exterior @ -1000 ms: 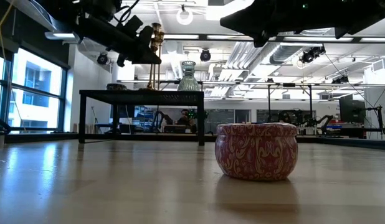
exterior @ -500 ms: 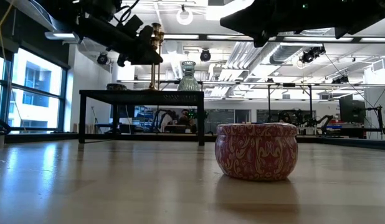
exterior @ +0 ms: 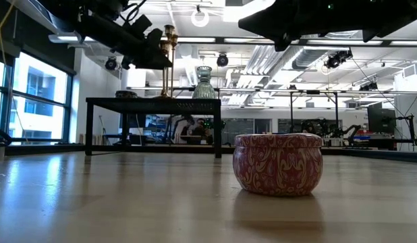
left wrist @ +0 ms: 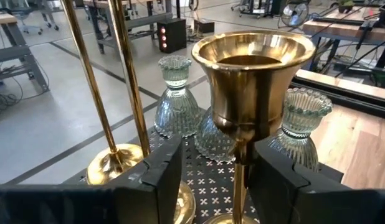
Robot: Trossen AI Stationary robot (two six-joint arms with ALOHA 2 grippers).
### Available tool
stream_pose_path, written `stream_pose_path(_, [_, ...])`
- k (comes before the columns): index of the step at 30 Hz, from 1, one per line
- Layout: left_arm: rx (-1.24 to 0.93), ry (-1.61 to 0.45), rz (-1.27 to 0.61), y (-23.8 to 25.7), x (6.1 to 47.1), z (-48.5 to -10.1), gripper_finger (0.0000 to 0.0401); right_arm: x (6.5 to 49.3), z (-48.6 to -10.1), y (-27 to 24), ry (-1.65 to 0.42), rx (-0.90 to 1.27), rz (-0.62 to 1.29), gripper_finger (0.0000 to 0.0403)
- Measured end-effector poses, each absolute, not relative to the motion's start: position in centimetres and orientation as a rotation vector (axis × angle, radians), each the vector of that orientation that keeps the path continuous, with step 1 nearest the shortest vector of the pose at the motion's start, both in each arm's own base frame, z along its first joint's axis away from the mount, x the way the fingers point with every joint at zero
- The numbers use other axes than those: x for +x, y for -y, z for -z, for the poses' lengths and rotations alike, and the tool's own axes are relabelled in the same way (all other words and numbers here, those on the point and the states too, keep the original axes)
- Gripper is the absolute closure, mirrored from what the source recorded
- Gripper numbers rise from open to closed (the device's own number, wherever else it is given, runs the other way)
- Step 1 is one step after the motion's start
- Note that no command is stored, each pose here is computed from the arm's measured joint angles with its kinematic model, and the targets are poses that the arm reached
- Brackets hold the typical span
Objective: Pick & Place candle stick holders
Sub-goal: Put the gold candle holder on the shelf aligned with the other gold candle holders
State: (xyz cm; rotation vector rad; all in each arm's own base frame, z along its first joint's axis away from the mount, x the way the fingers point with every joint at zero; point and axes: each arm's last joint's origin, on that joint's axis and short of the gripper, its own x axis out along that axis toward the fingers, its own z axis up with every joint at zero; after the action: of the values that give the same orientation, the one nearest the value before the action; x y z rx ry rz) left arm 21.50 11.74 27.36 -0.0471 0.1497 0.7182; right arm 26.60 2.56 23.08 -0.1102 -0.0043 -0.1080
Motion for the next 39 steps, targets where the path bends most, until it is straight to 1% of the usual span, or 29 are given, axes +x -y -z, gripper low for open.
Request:
stream_pose_path(12, [-0.046,-0.138,-0.719,-11.74,21.5,-27.48,0.0245,26.6,-23.08,-2.56,0.004,-0.11,0.108,0.0402])
stream_pose_path(19, [-0.038,-0.104,-0.719,-11.47,20.96,-28.25,0.0245,26.6,-23.09,-2.56,0.005,-0.11,0.107,0.0402])
stream_pose_path(31, [-0.046,-0.122,-0.683,-11.31,20.89,-28.16,0.0246,26.6,-23.09,-2.57,0.005,-0.11,0.105,0.0401])
stream_pose_path(34, [-0.046,-0.116,-0.675,-11.3,20.91,-28.22,0.0259,26.6,-23.09,-2.57,0.005,-0.11,0.105,0.0402])
stream_pose_path(39, [-0.047,-0.106,-0.645,-11.24,20.97,-28.3,0.0303,26.6,-23.09,-2.57,0.005,-0.11,0.105,0.0401])
